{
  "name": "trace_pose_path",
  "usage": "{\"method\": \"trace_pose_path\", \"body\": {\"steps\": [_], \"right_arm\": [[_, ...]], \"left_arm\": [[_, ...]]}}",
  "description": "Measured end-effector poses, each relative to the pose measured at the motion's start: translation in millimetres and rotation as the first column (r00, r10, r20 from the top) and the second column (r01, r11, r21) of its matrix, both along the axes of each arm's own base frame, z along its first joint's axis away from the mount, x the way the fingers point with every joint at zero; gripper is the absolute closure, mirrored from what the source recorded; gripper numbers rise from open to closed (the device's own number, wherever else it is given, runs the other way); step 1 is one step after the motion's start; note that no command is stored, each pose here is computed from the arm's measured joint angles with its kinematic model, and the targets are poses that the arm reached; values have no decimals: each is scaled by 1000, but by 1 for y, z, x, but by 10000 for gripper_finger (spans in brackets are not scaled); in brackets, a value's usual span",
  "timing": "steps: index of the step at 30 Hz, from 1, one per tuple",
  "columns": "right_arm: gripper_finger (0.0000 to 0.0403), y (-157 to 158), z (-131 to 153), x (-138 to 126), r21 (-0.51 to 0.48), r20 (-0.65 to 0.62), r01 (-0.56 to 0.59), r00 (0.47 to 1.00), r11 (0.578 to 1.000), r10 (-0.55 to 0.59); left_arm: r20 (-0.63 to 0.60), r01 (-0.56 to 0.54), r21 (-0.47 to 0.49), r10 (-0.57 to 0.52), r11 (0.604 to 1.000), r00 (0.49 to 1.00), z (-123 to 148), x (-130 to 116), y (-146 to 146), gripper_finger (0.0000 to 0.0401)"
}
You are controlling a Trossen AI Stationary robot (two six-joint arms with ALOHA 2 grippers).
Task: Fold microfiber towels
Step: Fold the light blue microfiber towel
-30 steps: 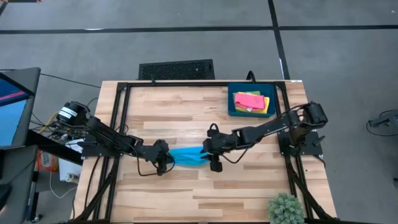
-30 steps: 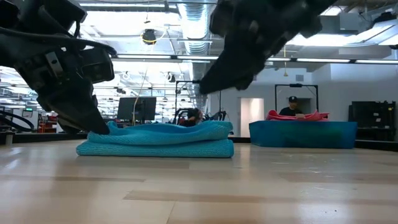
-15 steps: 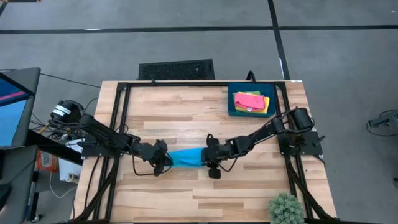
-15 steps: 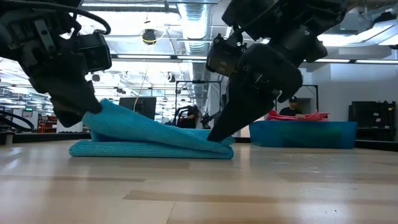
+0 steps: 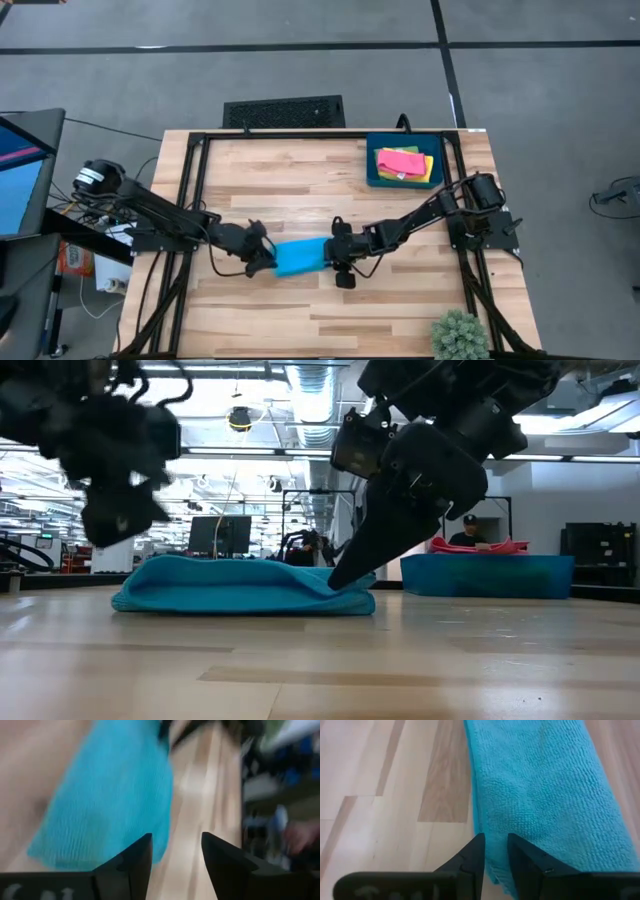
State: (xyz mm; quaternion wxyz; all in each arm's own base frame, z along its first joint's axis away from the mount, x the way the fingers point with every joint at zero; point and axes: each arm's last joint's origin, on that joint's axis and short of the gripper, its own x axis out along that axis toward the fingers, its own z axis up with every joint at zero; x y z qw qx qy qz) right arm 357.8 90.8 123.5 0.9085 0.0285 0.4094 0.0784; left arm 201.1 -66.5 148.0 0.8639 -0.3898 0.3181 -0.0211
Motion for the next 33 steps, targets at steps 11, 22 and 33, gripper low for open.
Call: {"method": "trace_pose_path", "body": {"steps": [11,22,33], "right_arm": [[295,-3,19,1,7,73,-3,997,1000,3],[295,-3,19,1,14,72,3,997,1000,-4],[295,-3,19,1,27,68,14,998,1000,-15]], "left_arm": [[73,44,58,-48,997,996,10,-14,-27,237],[-79,250,386,-238,888,968,0,7,-54,236],[-311,261,548,-96,795,946,-1,34,-69,237]]}}
